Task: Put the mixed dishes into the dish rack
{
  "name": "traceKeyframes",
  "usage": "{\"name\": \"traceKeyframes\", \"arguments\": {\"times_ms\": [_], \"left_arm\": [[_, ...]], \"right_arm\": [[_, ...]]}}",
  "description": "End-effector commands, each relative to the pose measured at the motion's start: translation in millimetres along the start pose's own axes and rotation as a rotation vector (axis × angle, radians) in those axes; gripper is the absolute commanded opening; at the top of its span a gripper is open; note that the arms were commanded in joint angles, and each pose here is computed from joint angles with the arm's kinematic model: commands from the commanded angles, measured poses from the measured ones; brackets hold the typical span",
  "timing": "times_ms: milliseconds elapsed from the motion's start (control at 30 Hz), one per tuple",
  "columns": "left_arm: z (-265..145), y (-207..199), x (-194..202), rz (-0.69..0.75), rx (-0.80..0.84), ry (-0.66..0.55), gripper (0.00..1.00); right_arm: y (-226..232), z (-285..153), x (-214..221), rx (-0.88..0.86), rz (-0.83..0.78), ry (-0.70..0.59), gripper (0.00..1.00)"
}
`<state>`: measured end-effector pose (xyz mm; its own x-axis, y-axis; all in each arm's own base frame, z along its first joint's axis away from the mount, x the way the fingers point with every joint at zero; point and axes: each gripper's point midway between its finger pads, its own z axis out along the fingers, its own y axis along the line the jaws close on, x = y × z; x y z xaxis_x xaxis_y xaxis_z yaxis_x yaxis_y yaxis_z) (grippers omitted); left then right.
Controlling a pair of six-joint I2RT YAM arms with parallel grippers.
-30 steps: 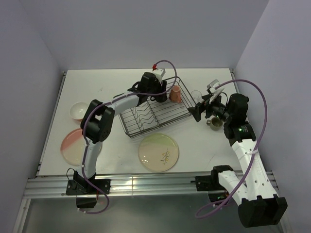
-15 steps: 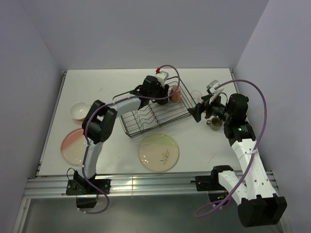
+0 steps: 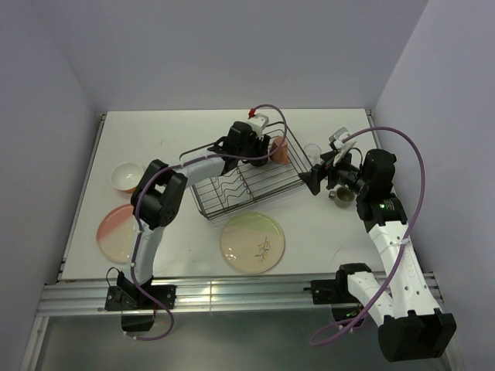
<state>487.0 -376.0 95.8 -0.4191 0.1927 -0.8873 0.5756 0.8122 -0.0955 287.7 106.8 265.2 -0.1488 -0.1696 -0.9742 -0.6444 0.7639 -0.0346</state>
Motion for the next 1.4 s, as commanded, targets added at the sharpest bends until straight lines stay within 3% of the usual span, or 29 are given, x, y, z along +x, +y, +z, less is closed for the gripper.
{"name": "traceKeyframes", "arguments": {"times_ms": [0,167,200,267,933,1367], "left_arm": [[0.5,-5.6,-12.2,0.016,0.0,-0.051,0.71],[-4.6,-2.4,-12.5,0.02,-0.029,-0.054,0.8],[-5.4,-0.7,-12.8,0.018,-0.035,-0.055,0.94],[-7.7,-2.3,-12.5,0.019,-0.034,-0.056,0.97],[-16.9,-10.6,-20.1,-0.002,-0.001,-0.085,0.88],[-20.8,-15.8,-18.4,-0.062,0.026,-0.056,0.95]], "right_arm": [[-0.2,-3.4,-3.7,0.005,-0.016,-0.017,0.99],[-0.9,-3.2,-3.2,0.006,-0.015,-0.014,0.99],[-0.8,-3.1,-3.6,0.004,-0.018,-0.016,0.99],[-0.8,-3.0,-3.6,0.004,-0.015,-0.015,0.99],[0.4,-3.7,-1.8,0.0,-0.012,-0.012,0.99],[0.1,-3.5,-3.2,-0.001,-0.016,-0.013,0.99]]}}
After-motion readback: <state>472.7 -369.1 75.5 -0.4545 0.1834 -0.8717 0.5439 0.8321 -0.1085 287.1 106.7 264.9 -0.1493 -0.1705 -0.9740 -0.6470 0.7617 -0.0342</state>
